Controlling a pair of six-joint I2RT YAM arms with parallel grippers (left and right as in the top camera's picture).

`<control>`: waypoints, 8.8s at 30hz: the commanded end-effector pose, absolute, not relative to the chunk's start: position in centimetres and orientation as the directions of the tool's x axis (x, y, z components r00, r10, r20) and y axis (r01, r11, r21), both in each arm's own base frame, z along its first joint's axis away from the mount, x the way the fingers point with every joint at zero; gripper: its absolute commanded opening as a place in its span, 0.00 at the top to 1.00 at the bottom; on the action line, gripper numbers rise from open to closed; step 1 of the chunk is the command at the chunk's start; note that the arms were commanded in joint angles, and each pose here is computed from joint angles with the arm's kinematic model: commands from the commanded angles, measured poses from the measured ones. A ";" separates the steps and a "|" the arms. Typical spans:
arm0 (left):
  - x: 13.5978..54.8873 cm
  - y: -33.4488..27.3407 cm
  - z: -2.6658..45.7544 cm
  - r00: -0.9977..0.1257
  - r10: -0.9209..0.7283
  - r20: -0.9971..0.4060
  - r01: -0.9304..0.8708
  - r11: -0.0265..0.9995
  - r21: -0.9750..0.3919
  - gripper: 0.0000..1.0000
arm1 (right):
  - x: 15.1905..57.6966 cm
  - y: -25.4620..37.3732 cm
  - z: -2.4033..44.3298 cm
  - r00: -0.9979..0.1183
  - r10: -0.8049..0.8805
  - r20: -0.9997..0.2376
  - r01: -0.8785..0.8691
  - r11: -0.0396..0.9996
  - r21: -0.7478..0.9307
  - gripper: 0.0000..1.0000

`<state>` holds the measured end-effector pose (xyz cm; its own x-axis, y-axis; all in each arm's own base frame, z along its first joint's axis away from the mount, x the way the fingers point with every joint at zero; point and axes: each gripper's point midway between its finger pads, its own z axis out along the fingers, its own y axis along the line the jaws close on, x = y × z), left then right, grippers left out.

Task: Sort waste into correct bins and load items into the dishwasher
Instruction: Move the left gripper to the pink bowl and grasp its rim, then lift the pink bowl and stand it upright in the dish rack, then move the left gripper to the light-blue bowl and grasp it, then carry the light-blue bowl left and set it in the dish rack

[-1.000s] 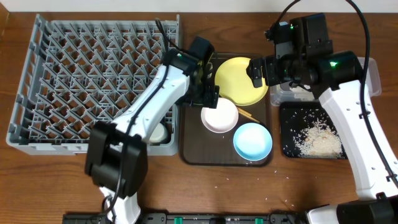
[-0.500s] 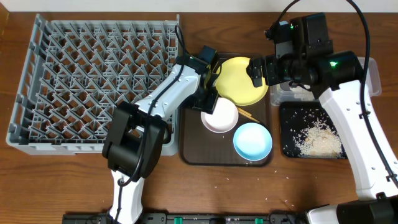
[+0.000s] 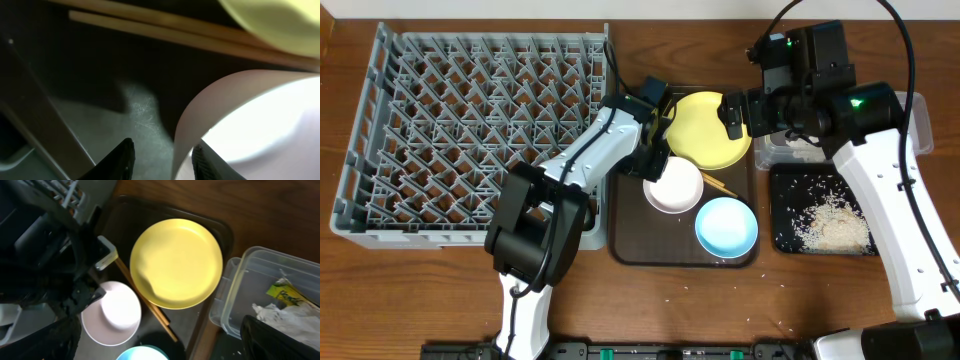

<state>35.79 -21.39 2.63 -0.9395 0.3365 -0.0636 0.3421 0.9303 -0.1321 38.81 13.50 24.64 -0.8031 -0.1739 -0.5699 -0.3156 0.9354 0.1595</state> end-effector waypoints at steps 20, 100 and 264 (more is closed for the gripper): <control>35.0 -22.4 1.3 -0.943 0.329 -0.042 0.330 0.923 -0.199 0.81 | 36.4 -0.7 38.1 -0.537 0.130 -0.833 0.148 0.987 0.059 0.01; 51.6 -2.4 18.8 -0.681 0.345 -0.646 -0.478 0.460 0.749 0.93 | 36.2 -0.7 37.4 -0.562 0.128 -0.817 0.147 0.988 0.054 0.01; 32.5 -3.0 10.5 -0.915 0.087 -0.394 -0.259 0.624 0.738 0.83 | 34.5 -0.7 35.2 -0.650 0.125 -0.749 0.152 0.988 0.032 0.01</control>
<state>33.80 -2.91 12.38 -0.8727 0.1708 -0.4574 -0.2958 0.5603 0.7737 34.63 -0.32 35.23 -0.6537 0.1113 -0.7486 0.1308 0.9909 0.0332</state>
